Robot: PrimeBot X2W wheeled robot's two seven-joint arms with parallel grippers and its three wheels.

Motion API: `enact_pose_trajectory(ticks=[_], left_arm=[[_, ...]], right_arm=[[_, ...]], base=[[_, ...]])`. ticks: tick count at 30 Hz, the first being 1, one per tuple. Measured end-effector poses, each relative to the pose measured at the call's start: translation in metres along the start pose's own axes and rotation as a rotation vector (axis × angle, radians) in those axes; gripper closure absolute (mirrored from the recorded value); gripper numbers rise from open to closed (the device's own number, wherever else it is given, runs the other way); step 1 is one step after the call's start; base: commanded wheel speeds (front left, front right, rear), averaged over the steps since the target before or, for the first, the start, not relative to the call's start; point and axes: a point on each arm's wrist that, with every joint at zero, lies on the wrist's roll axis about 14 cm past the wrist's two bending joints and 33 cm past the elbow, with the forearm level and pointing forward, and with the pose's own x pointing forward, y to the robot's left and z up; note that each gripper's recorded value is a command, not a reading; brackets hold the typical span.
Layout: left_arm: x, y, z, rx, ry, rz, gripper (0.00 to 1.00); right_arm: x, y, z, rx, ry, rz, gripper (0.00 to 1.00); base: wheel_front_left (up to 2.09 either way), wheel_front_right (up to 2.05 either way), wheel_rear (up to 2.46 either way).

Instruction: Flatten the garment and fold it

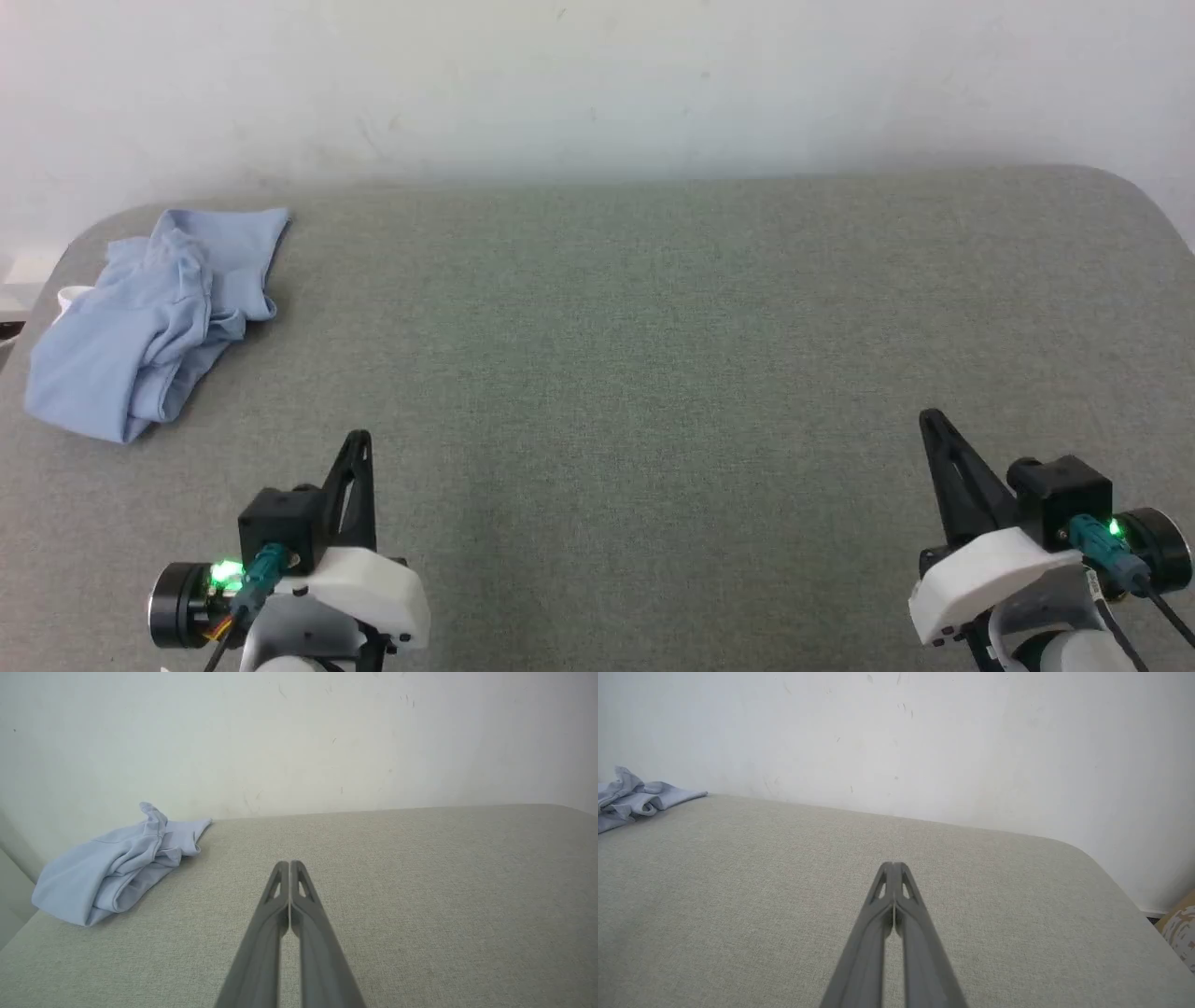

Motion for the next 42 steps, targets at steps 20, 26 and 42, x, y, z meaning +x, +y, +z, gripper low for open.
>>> enact_pose_trajectory(ticks=[20, 26, 42], left_arm=[[0.0000, 0.0000, 0.0000, 0.000, 0.000, 0.000, 1.00], [0.0000, 0.0000, 0.0000, 0.000, 0.000, 0.000, 1.00], [0.0000, 0.0000, 0.0000, 0.000, 0.000, 0.000, 0.00]], right_arm=[[0.0000, 0.0000, 0.0000, 0.000, 0.000, 0.000, 1.00], [0.0000, 0.0000, 0.0001, 0.000, 0.000, 0.000, 1.00], [0.0000, -0.0001, 0.0000, 0.000, 0.000, 0.000, 0.00]], base=[[0.00, 0.00, 0.00], [0.00, 0.00, 0.00], [0.00, 0.00, 0.00]])
